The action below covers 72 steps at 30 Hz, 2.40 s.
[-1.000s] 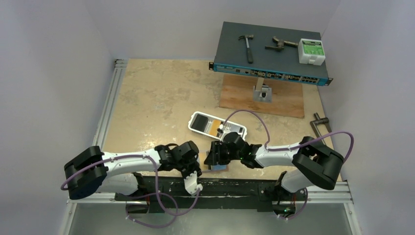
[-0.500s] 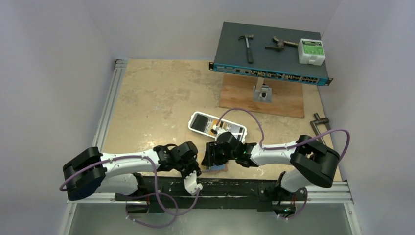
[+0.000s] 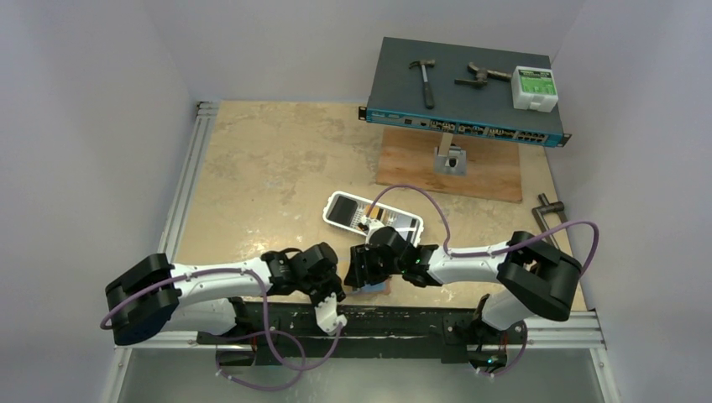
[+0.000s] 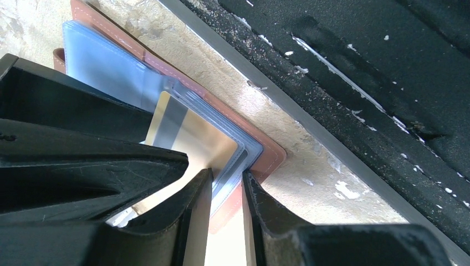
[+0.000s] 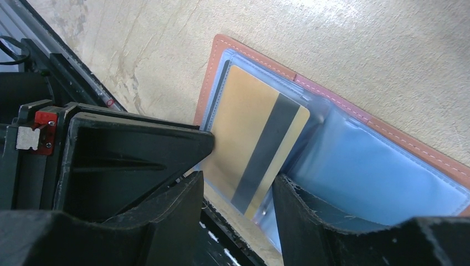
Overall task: Put the credit cards into the card holder
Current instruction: Insert the credit card into the card holder.
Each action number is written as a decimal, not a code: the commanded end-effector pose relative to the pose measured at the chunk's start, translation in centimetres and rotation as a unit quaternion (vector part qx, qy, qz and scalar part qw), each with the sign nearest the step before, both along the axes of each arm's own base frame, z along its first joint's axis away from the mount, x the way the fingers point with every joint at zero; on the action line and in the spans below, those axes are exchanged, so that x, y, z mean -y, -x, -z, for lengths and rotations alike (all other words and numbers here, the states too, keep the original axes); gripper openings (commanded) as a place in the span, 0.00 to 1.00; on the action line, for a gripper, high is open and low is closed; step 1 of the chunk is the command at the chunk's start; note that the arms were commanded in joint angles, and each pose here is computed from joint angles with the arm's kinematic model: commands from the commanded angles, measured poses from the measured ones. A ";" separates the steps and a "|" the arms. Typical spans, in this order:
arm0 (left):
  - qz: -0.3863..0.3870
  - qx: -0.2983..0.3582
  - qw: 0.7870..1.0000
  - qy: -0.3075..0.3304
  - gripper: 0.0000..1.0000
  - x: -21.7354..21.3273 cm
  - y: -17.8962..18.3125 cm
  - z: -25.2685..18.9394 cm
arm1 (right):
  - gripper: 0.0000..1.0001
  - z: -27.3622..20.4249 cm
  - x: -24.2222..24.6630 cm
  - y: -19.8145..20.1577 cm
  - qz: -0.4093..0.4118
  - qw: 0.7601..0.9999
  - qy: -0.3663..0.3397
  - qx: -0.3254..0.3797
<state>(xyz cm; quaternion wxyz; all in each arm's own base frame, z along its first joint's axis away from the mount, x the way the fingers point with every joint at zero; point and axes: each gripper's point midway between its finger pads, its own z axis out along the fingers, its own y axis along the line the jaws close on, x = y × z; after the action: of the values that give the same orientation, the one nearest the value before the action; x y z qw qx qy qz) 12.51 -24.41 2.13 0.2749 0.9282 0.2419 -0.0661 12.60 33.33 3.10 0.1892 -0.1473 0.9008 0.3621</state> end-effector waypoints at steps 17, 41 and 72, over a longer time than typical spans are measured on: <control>0.028 0.079 0.992 0.094 0.21 2.3 -1.3 -1.4 | 0.56 -3.6 -2.6 3.7 -0.089 0.992 -0.088 -0.013; 0.060 0.102 0.979 0.165 0.21 3.1 -0.4 -3.1 | 0.63 -4.4 -3.1 1.4 -0.066 0.995 -0.067 0.013; -0.359 -0.123 0.923 -0.065 0.30 -7.9 -2.5 -10.0 | 0.76 -4.0 8.5 -4.1 0.127 0.991 0.017 0.043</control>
<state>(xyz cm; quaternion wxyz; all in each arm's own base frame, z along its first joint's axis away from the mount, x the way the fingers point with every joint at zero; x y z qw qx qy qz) 17.53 -19.41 12.07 0.2774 0.8244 0.4929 -0.0224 14.82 24.79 5.94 0.2378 -0.0489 0.9134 0.3268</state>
